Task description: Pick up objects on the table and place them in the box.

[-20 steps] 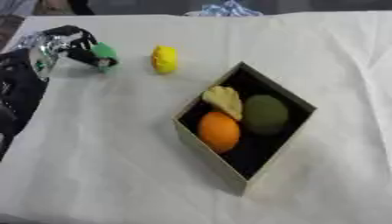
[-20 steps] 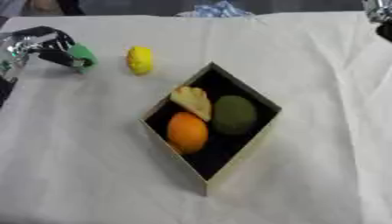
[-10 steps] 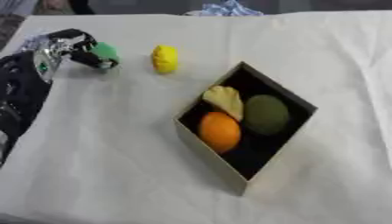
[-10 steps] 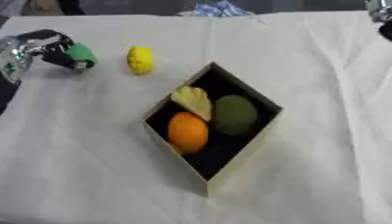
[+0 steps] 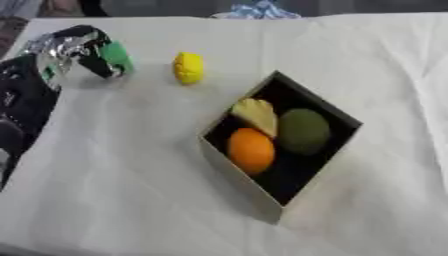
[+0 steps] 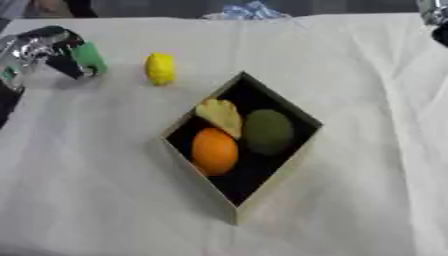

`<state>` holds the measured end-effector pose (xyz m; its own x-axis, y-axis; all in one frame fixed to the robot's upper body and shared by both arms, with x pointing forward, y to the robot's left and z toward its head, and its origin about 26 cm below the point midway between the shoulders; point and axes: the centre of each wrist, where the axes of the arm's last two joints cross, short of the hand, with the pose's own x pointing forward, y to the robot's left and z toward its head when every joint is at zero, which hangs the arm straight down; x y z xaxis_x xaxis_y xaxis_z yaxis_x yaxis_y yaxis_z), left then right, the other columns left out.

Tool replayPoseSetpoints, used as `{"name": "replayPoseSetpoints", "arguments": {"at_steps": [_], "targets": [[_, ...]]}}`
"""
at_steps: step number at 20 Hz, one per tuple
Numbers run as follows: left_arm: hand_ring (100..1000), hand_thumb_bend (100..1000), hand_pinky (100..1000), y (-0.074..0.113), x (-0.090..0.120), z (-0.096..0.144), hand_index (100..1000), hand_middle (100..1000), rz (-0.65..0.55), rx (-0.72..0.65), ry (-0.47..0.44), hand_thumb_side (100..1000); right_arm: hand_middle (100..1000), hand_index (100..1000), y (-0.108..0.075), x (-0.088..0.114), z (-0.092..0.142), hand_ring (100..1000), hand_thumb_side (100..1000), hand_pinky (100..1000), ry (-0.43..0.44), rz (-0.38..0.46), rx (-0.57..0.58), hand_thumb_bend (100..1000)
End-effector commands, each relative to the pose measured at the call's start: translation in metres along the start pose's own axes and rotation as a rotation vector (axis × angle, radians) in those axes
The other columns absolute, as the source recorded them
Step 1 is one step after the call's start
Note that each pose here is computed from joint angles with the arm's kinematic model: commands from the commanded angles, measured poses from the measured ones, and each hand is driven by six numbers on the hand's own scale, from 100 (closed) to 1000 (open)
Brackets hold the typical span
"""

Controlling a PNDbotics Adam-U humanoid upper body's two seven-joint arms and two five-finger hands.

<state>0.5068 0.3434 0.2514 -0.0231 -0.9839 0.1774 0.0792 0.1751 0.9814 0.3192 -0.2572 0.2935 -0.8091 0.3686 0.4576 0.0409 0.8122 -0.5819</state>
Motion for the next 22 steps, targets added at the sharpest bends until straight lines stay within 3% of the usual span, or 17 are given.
{"name": "replayPoseSetpoints", "arguments": {"at_steps": [1, 6, 13, 19, 22], "targets": [[620, 100, 738, 0.042, 0.027, 0.005, 690, 530, -0.04, 0.137, -0.132, 119, 671, 753, -0.007, 0.006, -0.002, 907, 424, 917, -0.02, 0.027, -0.008, 100], [625, 100, 738, 0.057, 0.1, 0.006, 694, 540, -0.128, 0.17, -0.408, 100, 671, 752, -0.006, 0.006, -0.002, 907, 424, 917, -0.022, 0.021, -0.004, 100], [637, 133, 743, 0.045, 0.172, 0.024, 692, 553, -0.291, 0.066, -0.753, 100, 673, 753, -0.002, 0.007, -0.003, 908, 427, 917, -0.026, 0.013, 0.009, 100], [640, 137, 743, 0.023, 0.199, 0.048, 694, 559, -0.438, -0.071, -0.991, 149, 672, 752, -0.001, 0.009, -0.004, 908, 424, 917, -0.032, 0.006, 0.011, 100], [632, 166, 737, 0.02, 0.199, 0.059, 690, 558, -0.432, -0.111, -1.016, 194, 672, 752, -0.001, 0.009, -0.004, 908, 426, 917, -0.031, 0.004, 0.01, 100]]}}
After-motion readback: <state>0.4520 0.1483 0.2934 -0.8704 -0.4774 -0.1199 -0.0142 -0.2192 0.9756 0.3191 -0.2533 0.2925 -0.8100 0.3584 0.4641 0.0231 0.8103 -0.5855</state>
